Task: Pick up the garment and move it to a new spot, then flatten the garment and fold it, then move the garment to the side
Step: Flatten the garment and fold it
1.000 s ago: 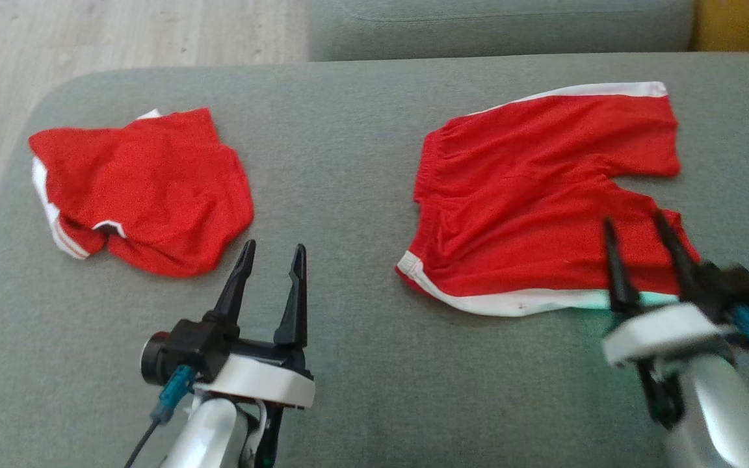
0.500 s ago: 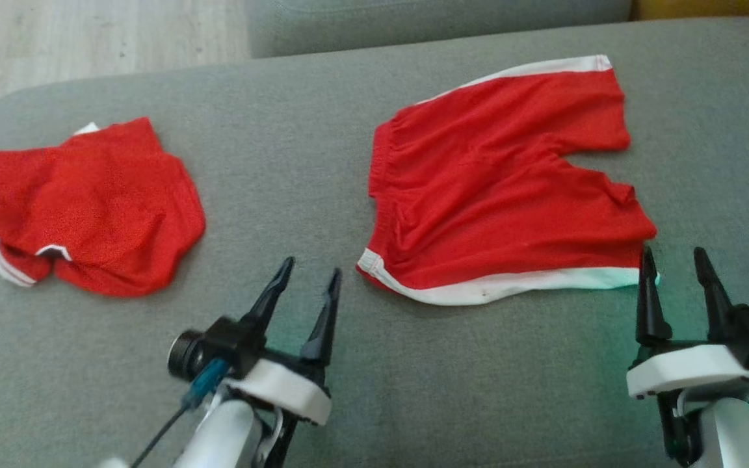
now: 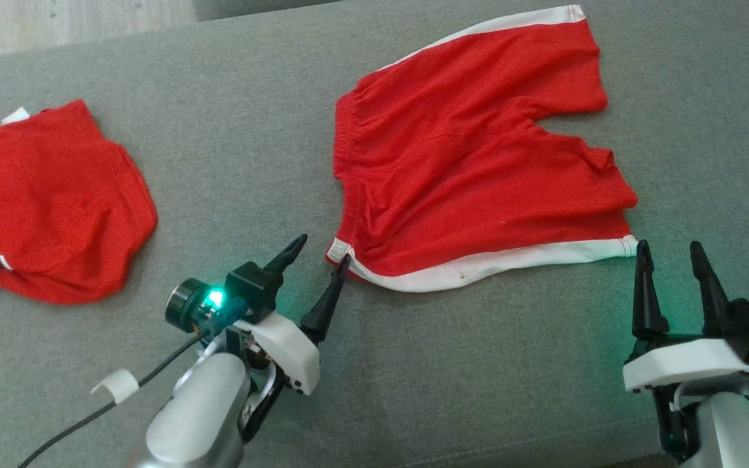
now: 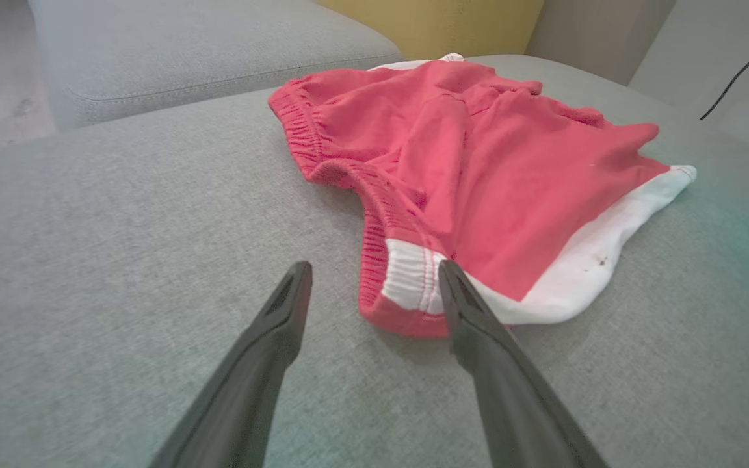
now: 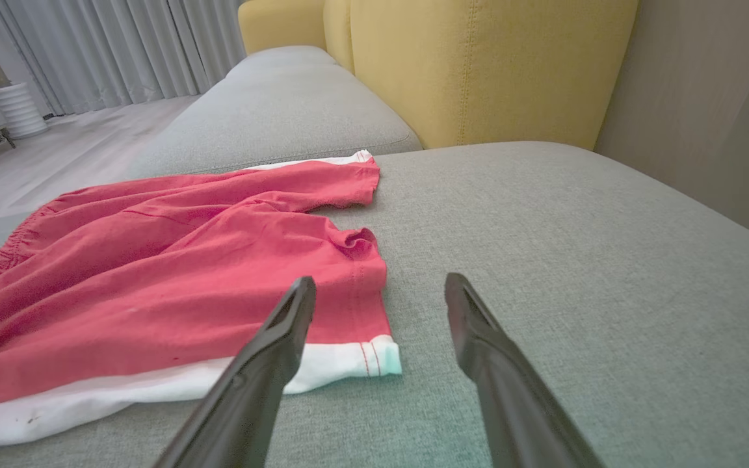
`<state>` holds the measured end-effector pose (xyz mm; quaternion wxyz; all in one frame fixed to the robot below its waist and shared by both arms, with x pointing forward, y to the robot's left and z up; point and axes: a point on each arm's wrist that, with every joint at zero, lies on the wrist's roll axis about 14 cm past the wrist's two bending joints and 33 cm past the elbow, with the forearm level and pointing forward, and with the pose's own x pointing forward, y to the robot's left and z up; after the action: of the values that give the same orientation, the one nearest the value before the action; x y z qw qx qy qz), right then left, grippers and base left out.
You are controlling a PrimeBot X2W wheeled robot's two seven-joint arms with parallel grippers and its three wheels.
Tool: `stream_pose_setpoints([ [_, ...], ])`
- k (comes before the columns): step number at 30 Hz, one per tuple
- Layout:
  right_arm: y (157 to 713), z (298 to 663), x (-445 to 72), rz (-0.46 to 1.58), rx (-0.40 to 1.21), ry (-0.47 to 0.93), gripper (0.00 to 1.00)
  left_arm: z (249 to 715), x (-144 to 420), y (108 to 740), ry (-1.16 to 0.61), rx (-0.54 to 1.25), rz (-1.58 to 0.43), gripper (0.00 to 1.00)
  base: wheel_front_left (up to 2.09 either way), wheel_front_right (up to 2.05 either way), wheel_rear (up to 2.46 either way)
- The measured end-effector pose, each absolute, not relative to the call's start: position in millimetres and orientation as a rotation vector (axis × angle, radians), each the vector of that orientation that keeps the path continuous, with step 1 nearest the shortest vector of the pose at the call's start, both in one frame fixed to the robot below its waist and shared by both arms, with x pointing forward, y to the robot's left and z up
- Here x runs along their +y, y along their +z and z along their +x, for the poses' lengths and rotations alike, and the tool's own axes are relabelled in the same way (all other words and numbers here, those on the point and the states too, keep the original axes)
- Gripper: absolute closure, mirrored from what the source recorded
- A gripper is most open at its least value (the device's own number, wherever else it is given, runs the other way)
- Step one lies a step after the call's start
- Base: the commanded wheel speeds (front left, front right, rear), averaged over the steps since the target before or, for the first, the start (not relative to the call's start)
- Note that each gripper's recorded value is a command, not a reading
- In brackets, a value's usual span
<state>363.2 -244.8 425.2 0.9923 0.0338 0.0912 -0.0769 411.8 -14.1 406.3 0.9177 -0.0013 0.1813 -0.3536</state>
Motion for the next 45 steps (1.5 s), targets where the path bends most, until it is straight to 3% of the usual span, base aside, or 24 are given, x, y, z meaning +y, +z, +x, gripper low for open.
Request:
stream_pose_setpoints([
  [13, 421, 357, -254, 0.074, 0.199, -0.185, 0.0, 405, -37, 399, -0.819, 0.407, 0.007, 0.0, 0.0, 0.0, 0.0],
  [15, 420, 355, -255, 0.074, 0.201, -0.189, 0.0, 401, -42, 397, -0.843, 0.422, -0.001, 1.0, 0.0, 0.0, 0.0],
  [34, 386, 351, -244, 0.086, 0.368, -0.158, 0.0, 405, -33, 418, -0.809, 0.318, -0.023, 1.0, 0.0, 0.0, 0.0],
  [45, 373, 378, -251, 0.088, 0.46, -0.176, 0.0, 409, -26, 423, -0.767, 0.289, -0.045, 1.0, 0.0, 0.0, 0.0],
])
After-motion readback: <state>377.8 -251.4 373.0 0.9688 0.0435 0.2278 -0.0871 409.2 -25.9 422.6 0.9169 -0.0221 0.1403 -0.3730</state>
